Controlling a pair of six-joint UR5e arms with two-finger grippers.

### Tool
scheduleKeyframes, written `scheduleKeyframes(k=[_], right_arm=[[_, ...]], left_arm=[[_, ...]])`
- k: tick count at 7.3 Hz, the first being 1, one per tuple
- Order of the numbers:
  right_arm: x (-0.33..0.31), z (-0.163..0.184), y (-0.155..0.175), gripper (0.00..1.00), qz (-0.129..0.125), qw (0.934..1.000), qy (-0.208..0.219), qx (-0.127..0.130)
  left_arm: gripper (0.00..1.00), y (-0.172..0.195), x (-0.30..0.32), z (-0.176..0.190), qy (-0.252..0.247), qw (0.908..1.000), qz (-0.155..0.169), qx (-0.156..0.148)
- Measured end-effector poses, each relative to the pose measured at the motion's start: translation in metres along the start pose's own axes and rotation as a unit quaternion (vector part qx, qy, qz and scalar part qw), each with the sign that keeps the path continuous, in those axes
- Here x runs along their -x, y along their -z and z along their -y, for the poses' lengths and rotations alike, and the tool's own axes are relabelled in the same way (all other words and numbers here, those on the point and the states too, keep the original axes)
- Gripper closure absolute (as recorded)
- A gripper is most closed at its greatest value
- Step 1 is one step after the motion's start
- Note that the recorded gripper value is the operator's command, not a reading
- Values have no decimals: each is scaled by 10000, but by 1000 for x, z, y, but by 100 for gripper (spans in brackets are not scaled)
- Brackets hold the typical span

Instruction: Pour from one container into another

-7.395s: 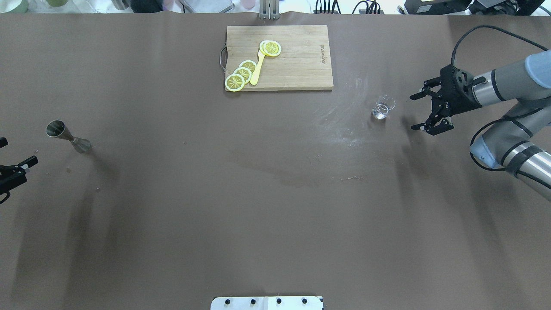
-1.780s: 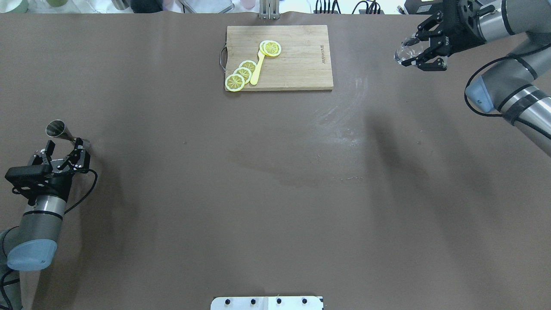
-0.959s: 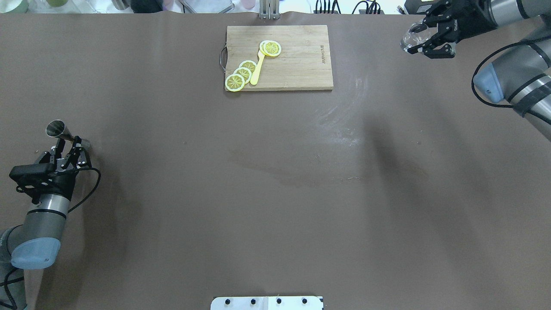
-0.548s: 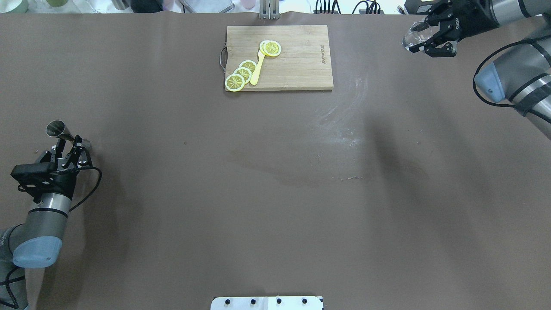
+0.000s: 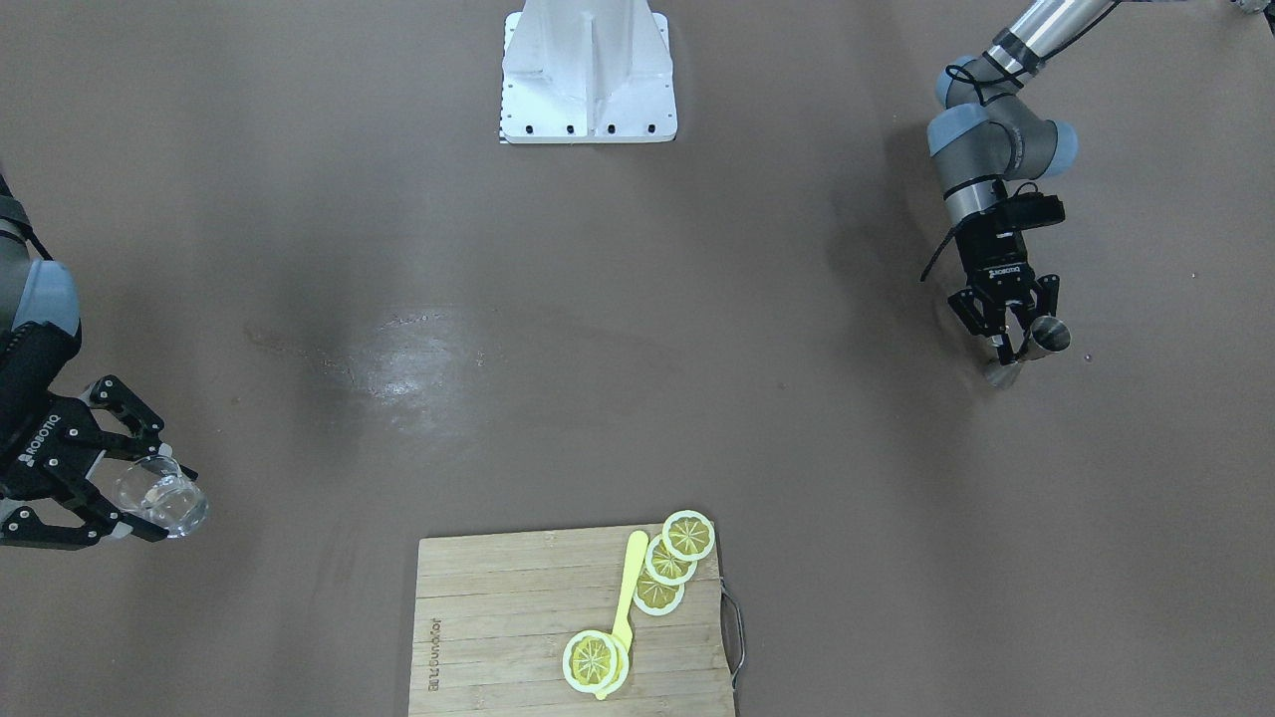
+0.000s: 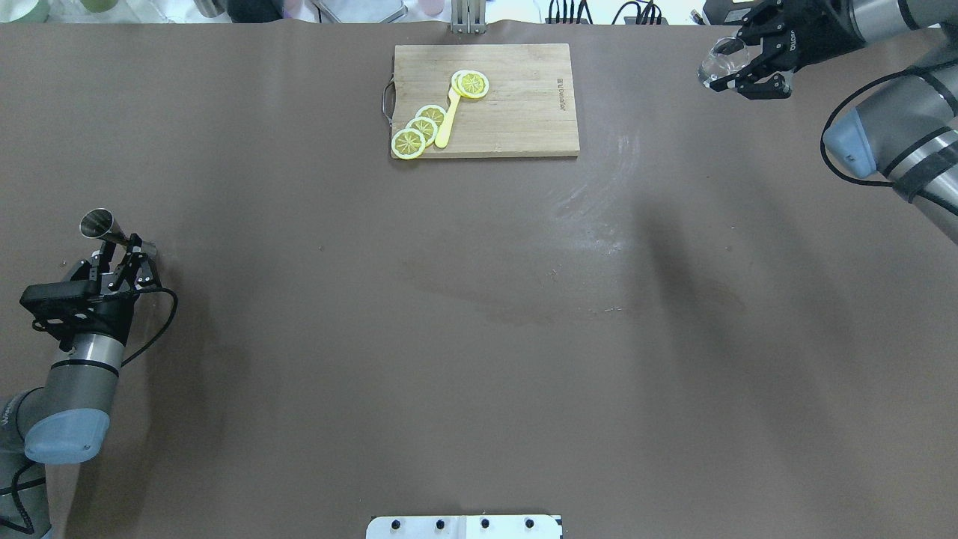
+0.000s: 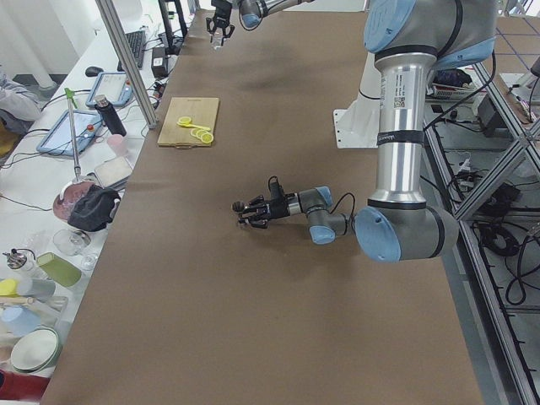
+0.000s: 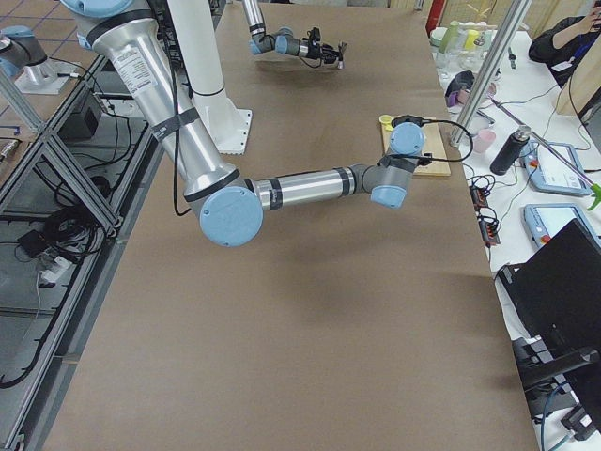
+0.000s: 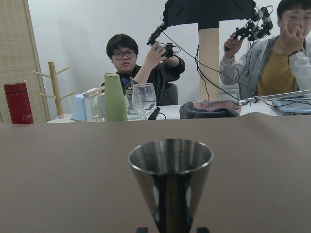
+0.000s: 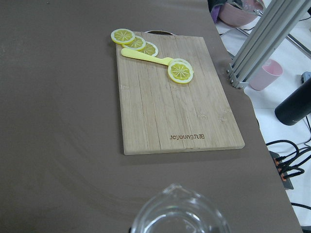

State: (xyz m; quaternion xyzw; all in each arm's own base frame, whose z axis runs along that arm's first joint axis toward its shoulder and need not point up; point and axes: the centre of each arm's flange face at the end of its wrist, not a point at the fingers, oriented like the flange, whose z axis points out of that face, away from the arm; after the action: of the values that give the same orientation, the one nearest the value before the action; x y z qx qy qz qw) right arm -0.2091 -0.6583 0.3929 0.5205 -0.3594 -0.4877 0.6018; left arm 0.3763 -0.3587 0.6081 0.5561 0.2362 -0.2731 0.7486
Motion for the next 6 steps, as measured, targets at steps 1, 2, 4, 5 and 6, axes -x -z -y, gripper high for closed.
scheduleKeyframes(k=[1,2,4,5,6], right_arm=[[0,-1,1,100,-4,10000,-2,2],[1,-2,1,100,-8,10000,-3,4],[1,-2,2,100,-10,10000,-5,6],[1,-2,2,100,-10,10000,-6,6],[1,-2,2,100,-11,10000,-6,4]], left_arm=[[72,-1,-1,0,-33,10000,19,0],[86,-1,-2,-1,-51,10000,29,-1],[100,-2,-2,0,-56,10000,42,-11],[100,-4,-1,2,-54,10000,64,-36],[100,-6,-6,6,-10,10000,64,-72]])
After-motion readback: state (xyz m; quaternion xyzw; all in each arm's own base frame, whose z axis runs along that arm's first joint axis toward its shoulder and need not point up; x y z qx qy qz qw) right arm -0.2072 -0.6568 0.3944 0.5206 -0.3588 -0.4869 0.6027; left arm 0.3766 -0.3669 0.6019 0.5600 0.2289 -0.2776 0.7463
